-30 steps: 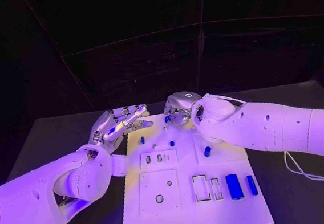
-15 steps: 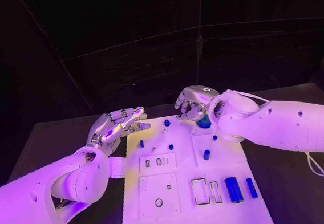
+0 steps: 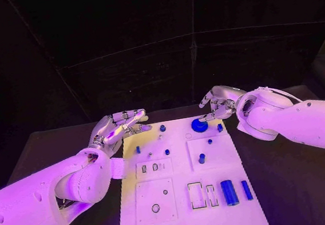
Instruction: Assemble the parts on the task board
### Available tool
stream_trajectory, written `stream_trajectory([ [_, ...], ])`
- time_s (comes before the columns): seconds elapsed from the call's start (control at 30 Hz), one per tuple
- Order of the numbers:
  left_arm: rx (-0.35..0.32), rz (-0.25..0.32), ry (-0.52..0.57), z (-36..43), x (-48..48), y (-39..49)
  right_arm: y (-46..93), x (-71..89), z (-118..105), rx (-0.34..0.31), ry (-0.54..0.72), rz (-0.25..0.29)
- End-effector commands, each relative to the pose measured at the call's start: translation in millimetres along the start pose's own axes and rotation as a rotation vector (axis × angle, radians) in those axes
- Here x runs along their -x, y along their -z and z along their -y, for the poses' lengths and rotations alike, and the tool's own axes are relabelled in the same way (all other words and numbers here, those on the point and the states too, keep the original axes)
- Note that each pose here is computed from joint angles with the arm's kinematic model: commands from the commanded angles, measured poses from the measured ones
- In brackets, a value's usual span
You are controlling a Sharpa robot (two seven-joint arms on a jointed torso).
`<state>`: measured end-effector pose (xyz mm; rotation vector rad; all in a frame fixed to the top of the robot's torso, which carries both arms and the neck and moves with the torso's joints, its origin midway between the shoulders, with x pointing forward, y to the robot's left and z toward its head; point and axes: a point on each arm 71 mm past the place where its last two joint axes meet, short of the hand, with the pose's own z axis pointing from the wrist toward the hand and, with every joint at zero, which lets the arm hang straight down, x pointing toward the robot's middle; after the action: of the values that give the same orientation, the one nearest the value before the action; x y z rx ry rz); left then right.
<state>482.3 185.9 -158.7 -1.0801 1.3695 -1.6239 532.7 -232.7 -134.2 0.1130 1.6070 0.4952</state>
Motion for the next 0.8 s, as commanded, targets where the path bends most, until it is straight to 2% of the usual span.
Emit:
stream_trajectory([
  [0.03,0.001,-0.024,0.013,-0.6,-3.5,-0.7,-1.7,-5.6,2,-0.009,0.006,-0.100],
  [0.23,0.007,-0.037,0.018,-2.9,-6.6,-0.2,-8.2,-9.3,2,-0.003,0.034,-0.122],
  [0.8,0.008,-0.031,0.014,-5.3,-5.1,-0.2,-19.5,-18.6,-5,0.004,0.110,-0.162],
])
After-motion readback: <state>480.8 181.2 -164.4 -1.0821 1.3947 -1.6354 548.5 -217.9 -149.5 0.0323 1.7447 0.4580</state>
